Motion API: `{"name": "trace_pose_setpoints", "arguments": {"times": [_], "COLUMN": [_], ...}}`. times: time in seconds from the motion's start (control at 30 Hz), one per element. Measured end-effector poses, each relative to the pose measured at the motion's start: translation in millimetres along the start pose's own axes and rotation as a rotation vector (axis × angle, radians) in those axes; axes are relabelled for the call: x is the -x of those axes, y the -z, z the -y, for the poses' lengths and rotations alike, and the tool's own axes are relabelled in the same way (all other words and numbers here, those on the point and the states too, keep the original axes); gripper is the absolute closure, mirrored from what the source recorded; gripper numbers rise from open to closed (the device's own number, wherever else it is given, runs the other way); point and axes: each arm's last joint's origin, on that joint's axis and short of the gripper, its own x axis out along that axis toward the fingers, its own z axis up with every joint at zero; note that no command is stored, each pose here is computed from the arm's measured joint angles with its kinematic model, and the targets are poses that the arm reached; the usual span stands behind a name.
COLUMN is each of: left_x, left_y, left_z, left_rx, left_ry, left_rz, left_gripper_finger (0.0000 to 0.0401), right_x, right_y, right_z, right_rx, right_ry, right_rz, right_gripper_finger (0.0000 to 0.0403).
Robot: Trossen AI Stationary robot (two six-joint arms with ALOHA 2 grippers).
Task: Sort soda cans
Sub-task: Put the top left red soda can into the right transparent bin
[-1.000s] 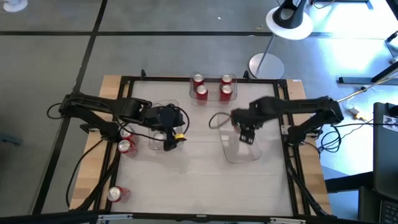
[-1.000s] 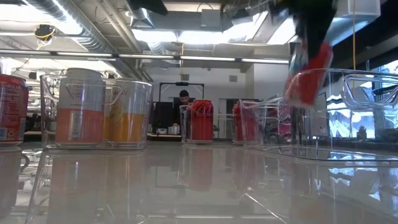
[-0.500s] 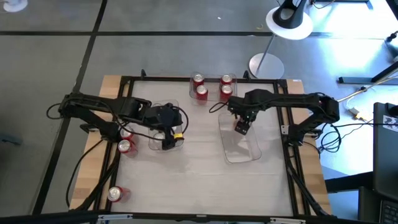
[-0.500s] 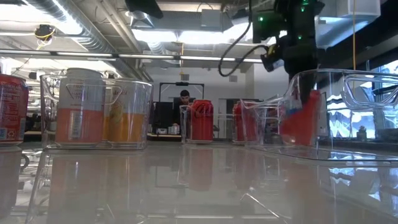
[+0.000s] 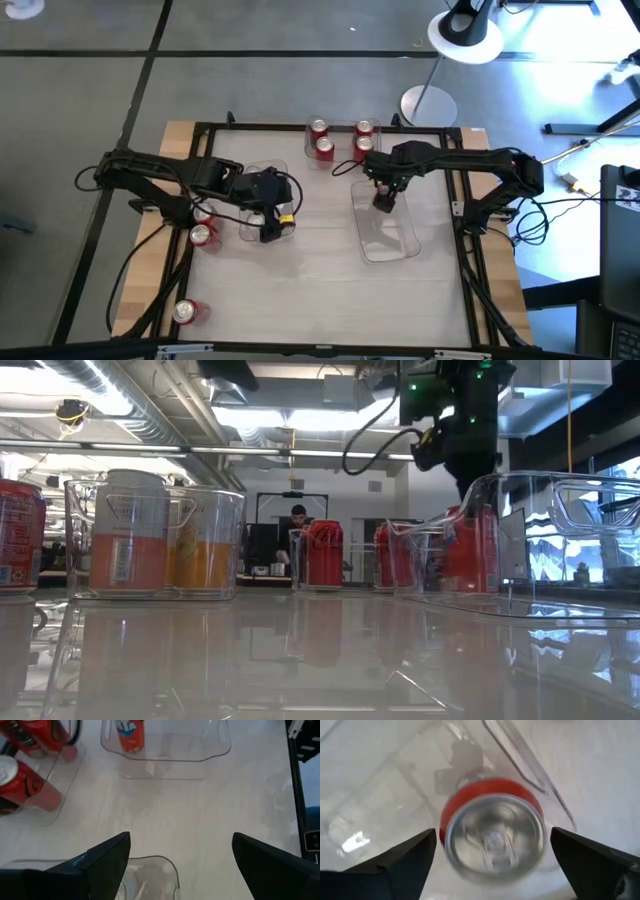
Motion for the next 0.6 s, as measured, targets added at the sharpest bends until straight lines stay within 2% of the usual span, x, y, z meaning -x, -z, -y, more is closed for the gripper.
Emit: {"name": "trace_pose_setpoints", "arguments": {"times": [0.13, 0.27, 0.4, 0.6], "left_x": [0.4, 10.0, 27.5, 51.1], "left_y": [2.5, 14.4, 31.0, 57.8], "left_z": [-1.0, -7.7, -18.3, -33.8], "left_rx": [0.044, 0.144, 0.272, 0.438], "left_ry": [-0.009, -0.056, -0.197, -0.430], "left_rz": [-0.025, -0.118, -0.202, -0.371], "left_gripper_finger": [0.0064, 0.0064, 0.0064, 0.0064], "right_x": [21.2, 44.8, 61.9, 71.6], "right_y": [-1.9, 0.1, 5.5, 4.5], "right_z": [-0.2, 1.5, 3.8, 4.6], "right_rx": [0.001, -0.007, -0.011, -0.020], "right_ry": [-0.004, -0.012, -0.027, -0.031], "right_rz": [0.010, 0.062, 0.145, 0.249], "right_gripper_finger": [0.0013, 0.0018, 0.0020, 0.0020]}}
